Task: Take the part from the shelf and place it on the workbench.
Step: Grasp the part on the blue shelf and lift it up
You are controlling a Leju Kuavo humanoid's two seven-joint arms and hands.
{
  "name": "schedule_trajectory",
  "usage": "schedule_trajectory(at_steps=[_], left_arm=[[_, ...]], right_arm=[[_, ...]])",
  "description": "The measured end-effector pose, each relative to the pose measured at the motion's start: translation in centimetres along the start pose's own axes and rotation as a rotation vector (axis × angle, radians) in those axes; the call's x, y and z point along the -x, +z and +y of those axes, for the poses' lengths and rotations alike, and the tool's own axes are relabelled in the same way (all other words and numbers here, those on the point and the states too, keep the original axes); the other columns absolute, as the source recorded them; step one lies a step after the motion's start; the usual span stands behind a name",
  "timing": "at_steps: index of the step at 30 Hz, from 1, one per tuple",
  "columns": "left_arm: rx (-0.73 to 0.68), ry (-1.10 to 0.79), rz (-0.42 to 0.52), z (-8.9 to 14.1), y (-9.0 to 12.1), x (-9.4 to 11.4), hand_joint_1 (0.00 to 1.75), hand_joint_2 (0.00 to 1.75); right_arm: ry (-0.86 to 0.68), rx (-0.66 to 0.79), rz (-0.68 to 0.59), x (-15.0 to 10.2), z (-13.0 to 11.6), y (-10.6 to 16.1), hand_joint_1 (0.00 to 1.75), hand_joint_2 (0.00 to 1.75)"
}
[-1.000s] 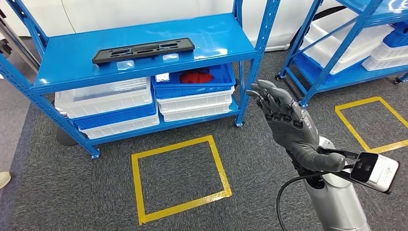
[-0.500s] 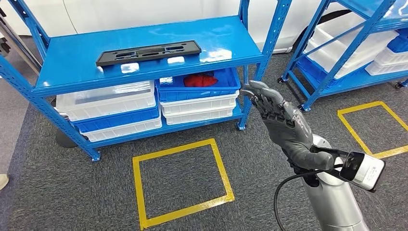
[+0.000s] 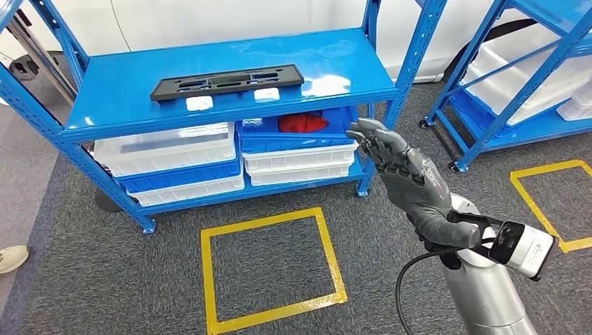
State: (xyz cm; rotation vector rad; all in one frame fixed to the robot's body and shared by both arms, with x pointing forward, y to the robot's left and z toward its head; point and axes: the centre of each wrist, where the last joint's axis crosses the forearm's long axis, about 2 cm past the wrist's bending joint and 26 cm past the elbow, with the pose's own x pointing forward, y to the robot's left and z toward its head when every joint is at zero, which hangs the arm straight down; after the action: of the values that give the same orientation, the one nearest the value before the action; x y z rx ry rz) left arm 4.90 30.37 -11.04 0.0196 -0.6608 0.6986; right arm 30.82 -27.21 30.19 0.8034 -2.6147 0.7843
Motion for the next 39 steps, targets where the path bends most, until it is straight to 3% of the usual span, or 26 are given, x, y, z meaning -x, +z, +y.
schedule_trajectory(at_steps=[39], left_arm=[[0.004,0.020,-0.021,0.3,0.1,0.0,0.00,0.00]], right_arm=[[-0.044,0.016,0.004,0.8,1.0,0.9,0.00,0.00]])
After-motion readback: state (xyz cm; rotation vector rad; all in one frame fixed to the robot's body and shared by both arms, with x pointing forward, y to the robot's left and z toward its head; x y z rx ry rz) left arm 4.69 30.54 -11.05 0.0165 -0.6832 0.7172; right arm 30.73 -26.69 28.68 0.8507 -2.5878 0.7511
